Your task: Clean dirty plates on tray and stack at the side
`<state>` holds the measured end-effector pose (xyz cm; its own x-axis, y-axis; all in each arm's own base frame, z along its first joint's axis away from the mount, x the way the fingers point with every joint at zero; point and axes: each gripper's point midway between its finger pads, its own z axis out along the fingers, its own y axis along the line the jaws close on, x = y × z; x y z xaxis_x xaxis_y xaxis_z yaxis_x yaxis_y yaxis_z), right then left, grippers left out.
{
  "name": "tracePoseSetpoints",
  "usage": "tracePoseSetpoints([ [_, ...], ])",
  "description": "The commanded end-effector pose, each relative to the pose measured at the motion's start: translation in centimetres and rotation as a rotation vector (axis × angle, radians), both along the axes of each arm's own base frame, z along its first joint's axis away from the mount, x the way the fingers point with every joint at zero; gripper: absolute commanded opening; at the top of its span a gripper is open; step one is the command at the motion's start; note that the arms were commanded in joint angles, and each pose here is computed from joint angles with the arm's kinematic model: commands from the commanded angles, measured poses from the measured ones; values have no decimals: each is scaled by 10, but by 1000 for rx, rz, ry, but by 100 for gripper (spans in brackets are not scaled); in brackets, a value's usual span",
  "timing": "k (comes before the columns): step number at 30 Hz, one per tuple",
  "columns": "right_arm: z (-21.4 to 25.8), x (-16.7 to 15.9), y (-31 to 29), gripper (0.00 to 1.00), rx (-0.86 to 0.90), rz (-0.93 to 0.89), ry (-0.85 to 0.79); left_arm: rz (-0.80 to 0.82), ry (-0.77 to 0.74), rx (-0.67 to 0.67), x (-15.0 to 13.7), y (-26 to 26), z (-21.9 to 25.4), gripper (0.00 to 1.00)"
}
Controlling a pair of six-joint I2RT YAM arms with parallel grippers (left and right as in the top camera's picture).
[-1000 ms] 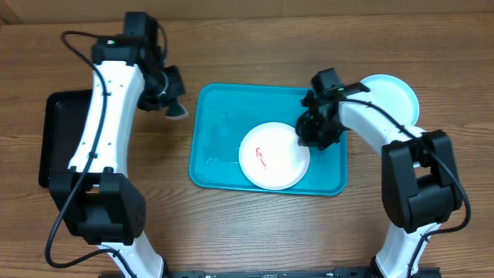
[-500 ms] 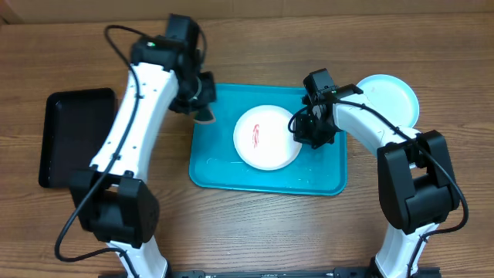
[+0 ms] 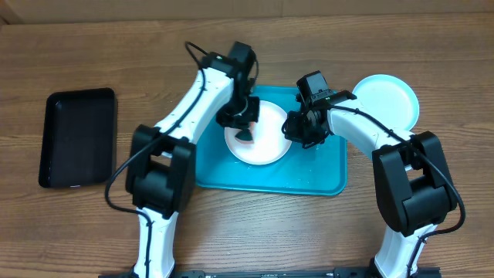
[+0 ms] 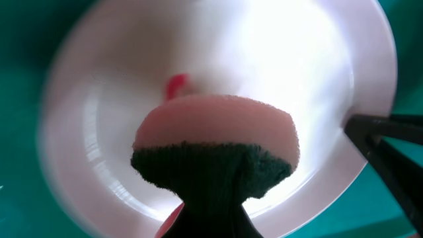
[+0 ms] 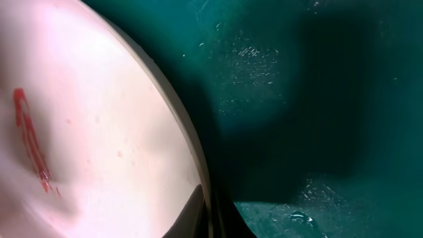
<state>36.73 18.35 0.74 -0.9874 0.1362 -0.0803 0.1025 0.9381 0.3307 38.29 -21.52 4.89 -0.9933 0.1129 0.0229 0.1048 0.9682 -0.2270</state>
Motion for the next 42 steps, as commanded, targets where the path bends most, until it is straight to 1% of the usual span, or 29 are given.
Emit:
tracePoseSetpoints([
  [1, -15, -13, 1, 4, -24, 8, 40, -73, 11, -61, -6, -26, -12, 4],
  [5, -15, -13, 2, 4, -24, 9, 39, -71, 16, -67, -5, -35, -24, 4],
  [10, -15, -14, 2, 4, -24, 9, 41, -27, 68, -24, -7, -27, -50, 4],
  [13, -15, -14, 2, 4, -25, 9, 42, -12, 63, 82, -3, -4, -65, 4],
  [17, -15, -14, 2, 4, -25, 10, 41, 23, 4, 290, 10, 41, -68, 4],
  [18, -15, -14, 2, 4, -25, 13, 41, 58, -16, 374, 15, 59, -66, 4],
  [19, -15, -14, 2, 4, -25, 13, 41, 86, -31, 431, 18, 72, -63, 4],
  [22, -15, -13, 2, 4, -25, 13, 39, 132, -67, 535, 26, 95, -52, 4],
  [24, -15, -13, 2, 4, -25, 12, 38, 140, -84, 546, 31, 97, -46, 4],
  [25, -15, -13, 2, 4, -24, 12, 38, 142, -91, 539, 34, 95, -44, 4],
  [27, -15, -13, 2, 4, -24, 13, 38, 146, -88, 443, 37, 76, -42, 4],
  [30, -15, -13, 2, 4, -24, 12, 38, 106, -46, 237, 34, 34, -48, 4],
  [32, -15, -13, 2, 4, -24, 12, 39, 61, -17, 70, 29, 0, -49, 4],
  [33, -15, -13, 2, 4, -25, 12, 38, 52, -7, 8, 27, -14, -48, 4],
  [35, -15, -13, 2, 4, -25, 13, 38, 33, 2, -70, 24, -34, -47, 4],
  [37, -15, -13, 2, 4, -25, 13, 39, 13, -1, -106, 22, -47, -46, 4],
  [42, -15, -14, 2, 4, -26, 13, 41, -40, -11, -110, 15, -60, -46, 4],
])
